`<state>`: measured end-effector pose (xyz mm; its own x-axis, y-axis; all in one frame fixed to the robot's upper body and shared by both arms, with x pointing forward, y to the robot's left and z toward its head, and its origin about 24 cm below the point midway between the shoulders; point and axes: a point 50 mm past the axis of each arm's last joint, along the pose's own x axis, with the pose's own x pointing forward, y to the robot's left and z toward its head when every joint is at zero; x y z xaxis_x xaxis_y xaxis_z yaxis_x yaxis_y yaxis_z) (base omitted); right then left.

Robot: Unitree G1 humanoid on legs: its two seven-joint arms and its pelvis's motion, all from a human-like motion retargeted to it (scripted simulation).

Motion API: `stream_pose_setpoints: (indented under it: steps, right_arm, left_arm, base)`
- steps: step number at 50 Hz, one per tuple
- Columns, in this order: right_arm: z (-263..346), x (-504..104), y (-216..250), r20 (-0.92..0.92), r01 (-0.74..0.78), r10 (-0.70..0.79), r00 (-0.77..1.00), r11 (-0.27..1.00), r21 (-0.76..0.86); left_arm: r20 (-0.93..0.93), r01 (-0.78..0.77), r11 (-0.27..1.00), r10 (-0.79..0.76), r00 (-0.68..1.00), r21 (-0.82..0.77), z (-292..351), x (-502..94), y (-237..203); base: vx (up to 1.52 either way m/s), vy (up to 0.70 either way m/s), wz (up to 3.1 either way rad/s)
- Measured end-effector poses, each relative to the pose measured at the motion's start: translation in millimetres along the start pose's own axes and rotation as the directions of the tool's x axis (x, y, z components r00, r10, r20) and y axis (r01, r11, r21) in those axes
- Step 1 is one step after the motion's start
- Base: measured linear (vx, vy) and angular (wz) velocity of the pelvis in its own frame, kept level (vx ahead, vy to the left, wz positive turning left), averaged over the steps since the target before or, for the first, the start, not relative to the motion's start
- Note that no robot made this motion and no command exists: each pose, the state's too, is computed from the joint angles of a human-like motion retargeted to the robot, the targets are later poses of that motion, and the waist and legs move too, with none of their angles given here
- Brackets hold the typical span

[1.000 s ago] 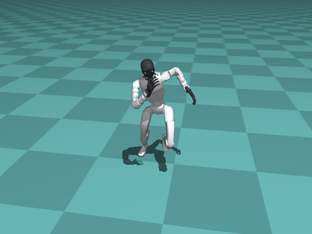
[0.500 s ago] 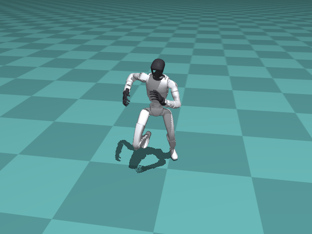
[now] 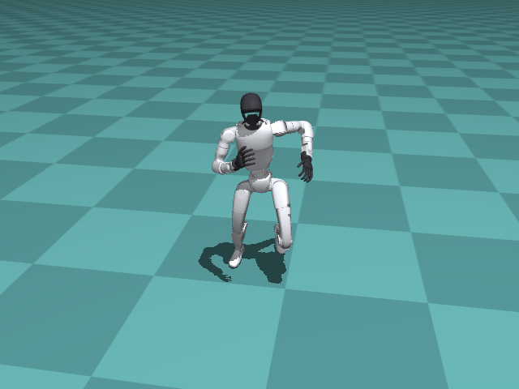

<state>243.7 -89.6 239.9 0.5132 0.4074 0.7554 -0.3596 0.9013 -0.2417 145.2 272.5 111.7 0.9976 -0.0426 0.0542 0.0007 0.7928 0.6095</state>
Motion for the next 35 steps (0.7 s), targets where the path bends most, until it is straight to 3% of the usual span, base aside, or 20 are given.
stream_pose_setpoints:
  steps: [2,5,9,13,15,17,20,23,27,32,35]
  right_arm:
    - [27.0,19.8,24.3,0.16,-0.101,0.092,0.983,0.994,0.046]
    - [59.3,29.6,47.3,0.331,-0.259,0.221,0.917,0.963,0.074]
    - [69.7,13.1,51.2,0.373,-0.319,0.252,0.893,0.938,0.132]
    - [29.6,-15.2,33.8,0.112,-0.265,0.251,0.961,0.954,0.14]
    - [-0.5,-41.7,13.2,-0.082,-0.083,0.105,0.991,0.969,0.234]
    - [-53.8,-95.7,1.2,-0.429,0.058,0.01,0.903,0.988,0.146]
    - [-81.7,-185.5,-25.0,-0.754,0.04,-0.002,0.657,0.999,0.032]
    - [-51.0,-232.4,-60.7,-0.852,0.027,-0.04,0.523,0.999,-0.03]
    - [0.2,-273.9,-96.8,-0.926,0.02,-0.132,0.354,0.991,-0.134]
    - [70.2,-315.7,-117.8,-0.953,-0.069,-0.277,0.12,0.956,-0.286]
    - [89.0,-326.2,-115.1,-0.957,-0.103,-0.288,0.035,0.951,-0.29]
  left_arm:
    - [-0.022,0.105,0.989,-0.103,0.994,0.102,3.7,-15.3,2.9]
    - [-0.126,0.223,0.973,-0.214,0.969,0.063,3.9,-33.0,13.7]
    - [-0.176,0.143,0.99,-0.14,0.974,0.003,7.6,-40.0,37.1]
    - [-0.104,-0.095,0.995,0.098,0.99,0.032,-6.4,-19.9,42.2]
    - [0.022,-0.159,0.967,0.158,0.987,0.198,-18.2,18.1,35.2]
    - [0.165,-0.289,0.927,0.255,0.953,0.24,-6.9,71.7,30.3]
    - [0.432,-0.429,0.86,0.287,0.855,0.276,57.7,138.6,23.5]
    - [0.679,-0.49,0.863,0.288,0.675,0.122,143.2,162.4,13.7]
    - [0.877,-0.436,0.899,0.178,0.447,0.04,218.2,147.2,2.8]
    - [0.996,-0.529,0.848,0.048,0.075,-0.001,279.4,95.0,-6.0]
    - [0.991,-0.494,0.86,0.11,-0.069,-0.13,281.3,61.4,-7.3]
  base:
    - [1.67,0.21,-1.09]
    - [1.75,0.31,-0.74]
    - [1.77,0.42,-0.15]
    - [1.64,0.38,0.14]
    - [1.43,0.28,0.72]
    - [1.35,0.22,0.89]
    - [1.3,0.14,1.29]
    - [1.33,-0.05,1.58]
    - [1.37,-0.31,1.96]
    - [1.3,-0.62,2.88]
    - [1.13,-0.9,1.55]
